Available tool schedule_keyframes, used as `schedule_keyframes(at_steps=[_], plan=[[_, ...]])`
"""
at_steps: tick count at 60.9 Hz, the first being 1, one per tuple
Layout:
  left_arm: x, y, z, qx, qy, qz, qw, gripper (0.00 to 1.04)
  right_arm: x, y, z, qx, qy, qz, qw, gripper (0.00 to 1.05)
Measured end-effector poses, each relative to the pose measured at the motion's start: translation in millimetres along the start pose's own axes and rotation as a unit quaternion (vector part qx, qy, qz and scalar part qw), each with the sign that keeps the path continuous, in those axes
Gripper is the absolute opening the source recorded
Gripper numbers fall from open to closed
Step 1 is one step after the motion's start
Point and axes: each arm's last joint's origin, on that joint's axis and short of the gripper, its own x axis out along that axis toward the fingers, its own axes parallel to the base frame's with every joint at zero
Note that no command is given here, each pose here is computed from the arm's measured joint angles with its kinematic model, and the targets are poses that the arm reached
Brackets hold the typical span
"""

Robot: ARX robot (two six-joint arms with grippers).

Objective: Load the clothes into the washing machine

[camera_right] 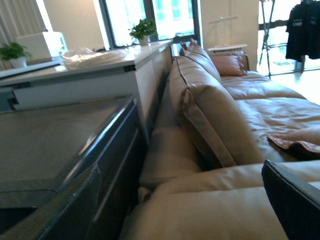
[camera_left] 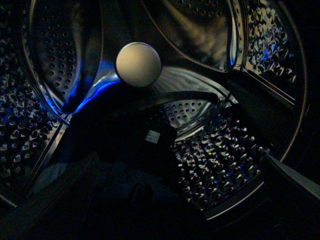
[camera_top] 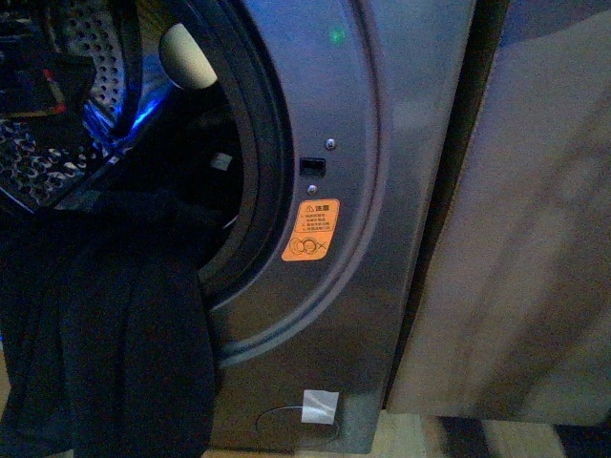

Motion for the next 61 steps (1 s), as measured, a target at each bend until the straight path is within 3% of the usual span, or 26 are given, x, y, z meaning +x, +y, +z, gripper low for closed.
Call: schedule_keyframes(at_steps=[8,25,30,48,56,61], plan=[[-19.5,-0.4,9.3,-0.015,-0.013,-0.001,1.0,0.98,-24.4,-3.0,-56.3,-0.051,0.02,-0.013,0.998,0.65],[-30.0,-1.8,12.9,-0.03,-0.015,-0.009,0.999,0.98,-60.4,-8.8,-190.1,-0.063,0.034,-0.012,0.997,0.16],[-35.9,-0.5,10.9,-0.004,0.021,0.043,0.999,0.86,-64.2,-13.3,-224.3,-0.063,0.053,-0.014,0.996,0.02],[-82.1,8.7,4.9,0.028,0.035,0.058,0.997,0.37,-86.7,-21.3,-288.9,-0.064,0.054,-0.014,0.996,0.02],[-102.9,6.6,1.1,0.03,0.038,0.055,0.997,0.06,-95.4,-24.8,-316.2,-0.064,0.061,-0.015,0.996,0.02],[-111.1,5.9,-1.1,0.032,0.038,0.056,0.997,0.04,-99.1,-25.9,-325.3,-0.064,0.06,-0.015,0.996,0.02]])
